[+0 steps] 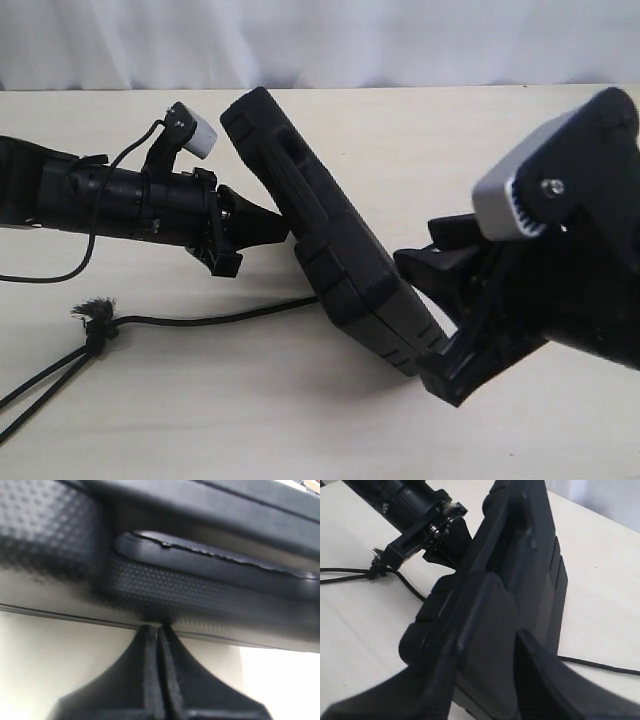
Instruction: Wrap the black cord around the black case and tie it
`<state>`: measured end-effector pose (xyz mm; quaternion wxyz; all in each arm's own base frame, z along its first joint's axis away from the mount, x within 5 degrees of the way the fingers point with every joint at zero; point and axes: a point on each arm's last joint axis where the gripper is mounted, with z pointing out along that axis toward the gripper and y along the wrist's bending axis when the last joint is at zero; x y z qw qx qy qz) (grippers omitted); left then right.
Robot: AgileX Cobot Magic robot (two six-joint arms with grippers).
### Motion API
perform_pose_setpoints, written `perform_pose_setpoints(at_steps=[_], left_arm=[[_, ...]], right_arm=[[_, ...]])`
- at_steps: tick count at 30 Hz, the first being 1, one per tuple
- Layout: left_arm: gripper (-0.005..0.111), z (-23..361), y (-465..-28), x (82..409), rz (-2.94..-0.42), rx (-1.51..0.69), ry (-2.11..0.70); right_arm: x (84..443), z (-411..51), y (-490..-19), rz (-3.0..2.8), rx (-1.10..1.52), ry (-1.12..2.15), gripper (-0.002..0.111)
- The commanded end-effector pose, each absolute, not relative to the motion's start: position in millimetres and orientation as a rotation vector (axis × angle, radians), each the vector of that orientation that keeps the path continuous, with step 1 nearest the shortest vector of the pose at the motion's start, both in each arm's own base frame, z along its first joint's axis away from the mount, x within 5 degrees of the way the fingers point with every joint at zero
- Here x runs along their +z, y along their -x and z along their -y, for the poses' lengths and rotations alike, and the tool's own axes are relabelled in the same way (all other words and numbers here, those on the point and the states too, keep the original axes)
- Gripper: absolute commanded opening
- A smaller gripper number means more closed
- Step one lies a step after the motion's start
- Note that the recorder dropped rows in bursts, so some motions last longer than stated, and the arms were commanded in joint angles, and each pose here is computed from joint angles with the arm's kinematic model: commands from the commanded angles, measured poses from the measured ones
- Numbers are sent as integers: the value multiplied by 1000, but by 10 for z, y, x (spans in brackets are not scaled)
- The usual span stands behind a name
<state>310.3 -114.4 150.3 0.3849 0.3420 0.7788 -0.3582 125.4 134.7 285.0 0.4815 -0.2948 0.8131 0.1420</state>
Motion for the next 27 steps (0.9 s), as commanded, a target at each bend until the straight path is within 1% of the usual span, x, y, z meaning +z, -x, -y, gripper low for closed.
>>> perform_pose_setpoints(at_steps=[1,6,8,9,11,13,16,17,20,22,25,27], left_arm=[[0,1170,-3114,1541,-1943,-916,-889],[0,1164,-3120,1533,-1952,-903,-887],[0,1159,-3124,1527,-1959,-893,-885],[0,1159,-3124,1527,-1959,-893,-885],[0,1159,-3124,1527,-1959,-893,-885],[0,1159,-3124,1527,-1959,-893,-885],[0,1159,-3124,1527,-1959,-893,-885],[0,1159,-3124,1527,-1959,-893,-885],[0,1159,-3124,1527,-1959,-893,-885],[0,1158,-3124,1526,-1960,-891,-885],[0,1147,-3132,1513,-1974,-870,-882],[0,1144,-3135,1509,-1978,-863,-881]], right_arm=[[2922,-1177,-1213,-1877,218,777,35],[3023,-1157,-1169,-1797,274,767,35],[3011,-1142,-1179,-1785,209,816,34],[3009,-1126,-1189,-1770,156,846,31],[3025,-1087,-1219,-1731,51,877,15],[3030,-1091,-1218,-1722,51,883,4],[3048,-1097,-1223,-1684,28,909,5],[3093,-1096,-1240,-1612,-27,931,5],[3292,-1150,-1270,-1406,-83,931,5],[3378,-1183,-1312,-1389,-55,851,5],[3450,-1316,-1430,-1383,-118,879,5],[3459,-1447,-1463,-1378,-69,929,5]])
